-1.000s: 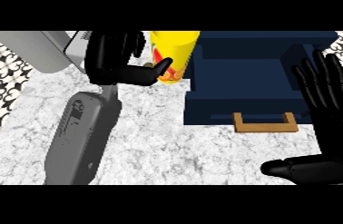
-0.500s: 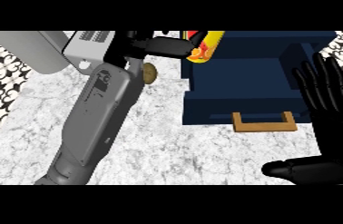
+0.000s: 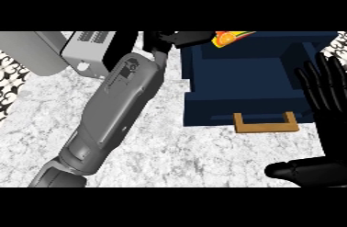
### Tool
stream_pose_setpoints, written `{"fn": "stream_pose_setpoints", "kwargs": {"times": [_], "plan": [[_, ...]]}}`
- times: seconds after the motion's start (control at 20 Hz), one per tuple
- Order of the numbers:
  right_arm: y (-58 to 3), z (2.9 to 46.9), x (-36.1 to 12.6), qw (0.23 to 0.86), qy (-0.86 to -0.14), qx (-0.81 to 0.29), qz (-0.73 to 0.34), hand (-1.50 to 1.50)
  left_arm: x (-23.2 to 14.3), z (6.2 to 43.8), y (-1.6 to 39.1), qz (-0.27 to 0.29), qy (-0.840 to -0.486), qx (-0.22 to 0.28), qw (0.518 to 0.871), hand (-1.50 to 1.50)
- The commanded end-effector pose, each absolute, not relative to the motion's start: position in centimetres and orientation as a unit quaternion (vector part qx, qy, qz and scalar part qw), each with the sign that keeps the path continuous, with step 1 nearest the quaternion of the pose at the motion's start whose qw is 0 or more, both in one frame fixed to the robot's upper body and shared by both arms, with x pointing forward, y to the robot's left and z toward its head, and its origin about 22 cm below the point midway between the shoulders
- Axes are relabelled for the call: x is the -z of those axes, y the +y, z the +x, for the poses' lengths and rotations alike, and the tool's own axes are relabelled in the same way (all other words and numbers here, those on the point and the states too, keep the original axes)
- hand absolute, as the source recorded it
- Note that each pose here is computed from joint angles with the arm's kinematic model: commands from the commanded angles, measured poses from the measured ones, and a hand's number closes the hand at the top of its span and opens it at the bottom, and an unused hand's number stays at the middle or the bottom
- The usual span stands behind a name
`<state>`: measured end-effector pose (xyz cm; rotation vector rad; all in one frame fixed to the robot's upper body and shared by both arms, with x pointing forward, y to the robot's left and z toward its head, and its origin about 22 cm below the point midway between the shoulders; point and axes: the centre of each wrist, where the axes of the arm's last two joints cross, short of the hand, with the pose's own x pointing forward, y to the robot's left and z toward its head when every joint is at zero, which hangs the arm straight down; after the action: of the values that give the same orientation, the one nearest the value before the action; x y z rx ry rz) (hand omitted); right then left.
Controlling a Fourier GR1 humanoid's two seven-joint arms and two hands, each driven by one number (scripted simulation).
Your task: Pick up the cup, place it into the drawer and close the drawer
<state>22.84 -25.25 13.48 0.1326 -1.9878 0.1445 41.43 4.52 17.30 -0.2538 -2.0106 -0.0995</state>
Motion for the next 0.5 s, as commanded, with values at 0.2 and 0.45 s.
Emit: {"fn": "stream_pose_setpoints", "kwargs": {"times": [0.2,0.45], "plan": [[-24.3,23.6,-14.2,0.543,-0.834,-0.070,0.069,-1.50,-16.3,42.9,2.4,-0.073,-0.831,0.059,0.548,1.50],[-25.1,23.6,-12.0,0.538,-0.838,-0.064,0.065,-1.50,-14.8,42.8,2.1,-0.064,-0.817,0.070,0.569,1.50]]}}
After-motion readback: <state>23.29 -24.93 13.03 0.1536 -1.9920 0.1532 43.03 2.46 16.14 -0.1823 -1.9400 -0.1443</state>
